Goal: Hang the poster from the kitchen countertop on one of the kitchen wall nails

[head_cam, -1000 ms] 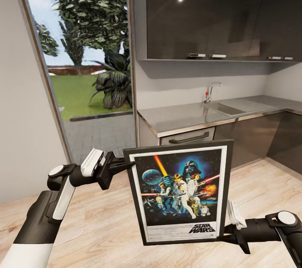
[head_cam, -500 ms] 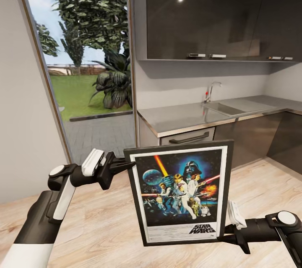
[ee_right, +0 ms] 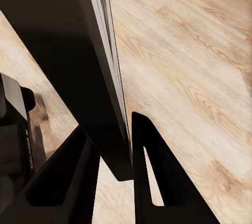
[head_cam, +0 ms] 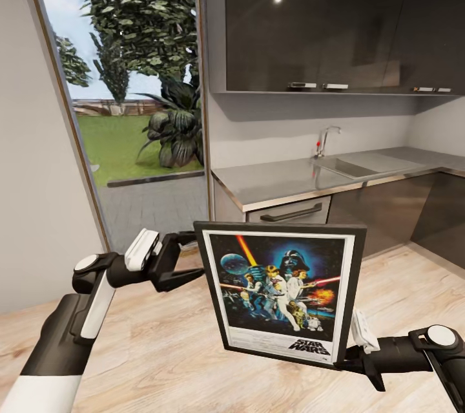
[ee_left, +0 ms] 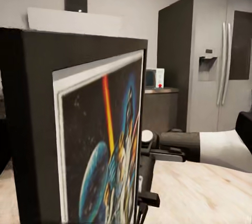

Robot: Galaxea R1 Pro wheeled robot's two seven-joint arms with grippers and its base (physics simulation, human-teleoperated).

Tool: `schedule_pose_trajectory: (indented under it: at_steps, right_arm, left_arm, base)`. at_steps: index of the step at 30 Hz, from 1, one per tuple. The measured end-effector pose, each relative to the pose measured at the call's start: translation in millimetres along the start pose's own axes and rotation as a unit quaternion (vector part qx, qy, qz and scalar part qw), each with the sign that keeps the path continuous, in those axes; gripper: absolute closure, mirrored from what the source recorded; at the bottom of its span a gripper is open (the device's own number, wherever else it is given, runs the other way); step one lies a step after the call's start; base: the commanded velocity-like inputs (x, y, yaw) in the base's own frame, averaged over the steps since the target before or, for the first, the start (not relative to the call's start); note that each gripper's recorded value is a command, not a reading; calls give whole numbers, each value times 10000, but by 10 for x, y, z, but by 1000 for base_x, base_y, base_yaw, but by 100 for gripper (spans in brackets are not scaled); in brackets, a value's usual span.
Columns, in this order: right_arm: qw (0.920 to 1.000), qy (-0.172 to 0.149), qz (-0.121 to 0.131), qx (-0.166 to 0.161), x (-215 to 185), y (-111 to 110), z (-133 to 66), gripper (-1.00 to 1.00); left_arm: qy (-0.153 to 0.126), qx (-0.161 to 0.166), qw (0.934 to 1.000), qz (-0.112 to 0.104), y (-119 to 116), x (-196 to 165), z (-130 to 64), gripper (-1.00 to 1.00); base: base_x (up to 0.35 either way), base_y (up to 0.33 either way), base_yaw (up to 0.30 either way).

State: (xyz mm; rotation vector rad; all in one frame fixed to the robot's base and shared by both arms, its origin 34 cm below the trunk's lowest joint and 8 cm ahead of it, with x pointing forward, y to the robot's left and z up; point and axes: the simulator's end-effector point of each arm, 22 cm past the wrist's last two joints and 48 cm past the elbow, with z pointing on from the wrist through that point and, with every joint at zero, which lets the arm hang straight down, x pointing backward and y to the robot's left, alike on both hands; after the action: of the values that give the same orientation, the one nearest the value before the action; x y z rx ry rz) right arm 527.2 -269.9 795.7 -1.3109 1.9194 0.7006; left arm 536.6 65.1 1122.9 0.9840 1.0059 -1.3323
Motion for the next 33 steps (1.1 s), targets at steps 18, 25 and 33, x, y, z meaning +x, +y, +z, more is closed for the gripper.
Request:
schedule_pose_trajectory:
  at_steps: [18,25,33]
  right_arm:
    - [10000,-9,33,44,8,-22,-28,100]
    - [9993,-124,151,308,17,-139,-168,100]
    - [9947,-385,410,857,50,-357,-464,100]
  left_arm:
    - [146,-683,9971,317,225,-249,-888,-100]
    - [22,-1086,9937,-280,518,101,-1203,-100]
    - [-274,-2455,9565,-1550,878,1784,-2010,-100]
  base:
    - [0,0,0]
    - [0,0,0]
    - [0,0,0]
